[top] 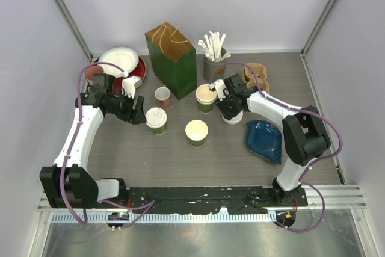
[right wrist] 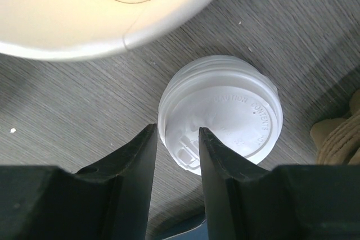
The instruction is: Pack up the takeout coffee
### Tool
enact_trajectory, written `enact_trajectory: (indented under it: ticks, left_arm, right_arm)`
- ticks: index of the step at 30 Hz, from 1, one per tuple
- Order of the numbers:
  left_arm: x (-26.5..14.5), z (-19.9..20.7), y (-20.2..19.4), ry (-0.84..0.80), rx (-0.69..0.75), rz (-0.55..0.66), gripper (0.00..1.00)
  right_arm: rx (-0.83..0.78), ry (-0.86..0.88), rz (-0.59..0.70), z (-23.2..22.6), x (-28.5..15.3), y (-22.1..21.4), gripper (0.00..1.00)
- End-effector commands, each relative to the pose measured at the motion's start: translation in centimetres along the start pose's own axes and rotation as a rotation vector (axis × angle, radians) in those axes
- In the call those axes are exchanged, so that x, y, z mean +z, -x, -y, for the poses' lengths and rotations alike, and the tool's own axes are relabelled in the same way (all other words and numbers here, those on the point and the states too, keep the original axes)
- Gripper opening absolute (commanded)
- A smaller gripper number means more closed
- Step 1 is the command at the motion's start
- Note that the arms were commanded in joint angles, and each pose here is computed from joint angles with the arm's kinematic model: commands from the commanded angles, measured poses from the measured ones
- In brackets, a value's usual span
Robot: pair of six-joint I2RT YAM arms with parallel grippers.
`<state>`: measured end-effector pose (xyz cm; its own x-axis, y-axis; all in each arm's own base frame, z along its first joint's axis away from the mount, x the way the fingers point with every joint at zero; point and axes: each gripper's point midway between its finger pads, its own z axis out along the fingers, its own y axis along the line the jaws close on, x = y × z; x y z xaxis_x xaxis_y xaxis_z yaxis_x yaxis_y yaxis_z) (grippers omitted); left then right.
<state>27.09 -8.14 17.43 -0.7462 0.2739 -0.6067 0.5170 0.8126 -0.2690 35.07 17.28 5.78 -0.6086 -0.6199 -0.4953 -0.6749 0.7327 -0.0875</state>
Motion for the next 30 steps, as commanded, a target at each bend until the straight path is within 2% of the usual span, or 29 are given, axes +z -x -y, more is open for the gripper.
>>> enact_trajectory:
  ticks: [1, 18, 20, 21, 24, 30]
  left_arm:
    - [-0.5, 0.2, 1.3, -0.01, 0.023, 0.036, 0.65]
    - [-0.6, 0.5, 1.2, -0.025, 0.029, 0.039, 0.65]
    - [-0.7, 0.6, 1.2, -0.027, 0.029, 0.039, 0.65]
    - [-0.7, 0.5, 1.2, -0.026, 0.029, 0.039, 0.65]
    - [-0.7, 0.6, 1.2, -0.029, 0.031, 0.037, 0.65]
    - [-0.7, 0.6, 1.2, -0.031, 0.031, 0.036, 0.65]
  right_arm:
    - [-0.008, -0.037, 0.032, 0.4, -0.8, 0.9, 0.41]
    - [-0.032, -0.009, -0.002, -1.4, 0.3, -0.2, 0.33]
    - [-0.031, -0.017, -0.009, -1.4, 0.5, -0.5, 0.3]
    - [-0.029, -0.022, -0.01, -1.4, 0.5, -0.6, 0.24]
    - [-0.023, -0.036, -0.009, -1.2, 0.3, -0.4, 0.13]
    - [-0.006, -0.078, 0.025, -0.5, -1.3, 0.7, 0.05]
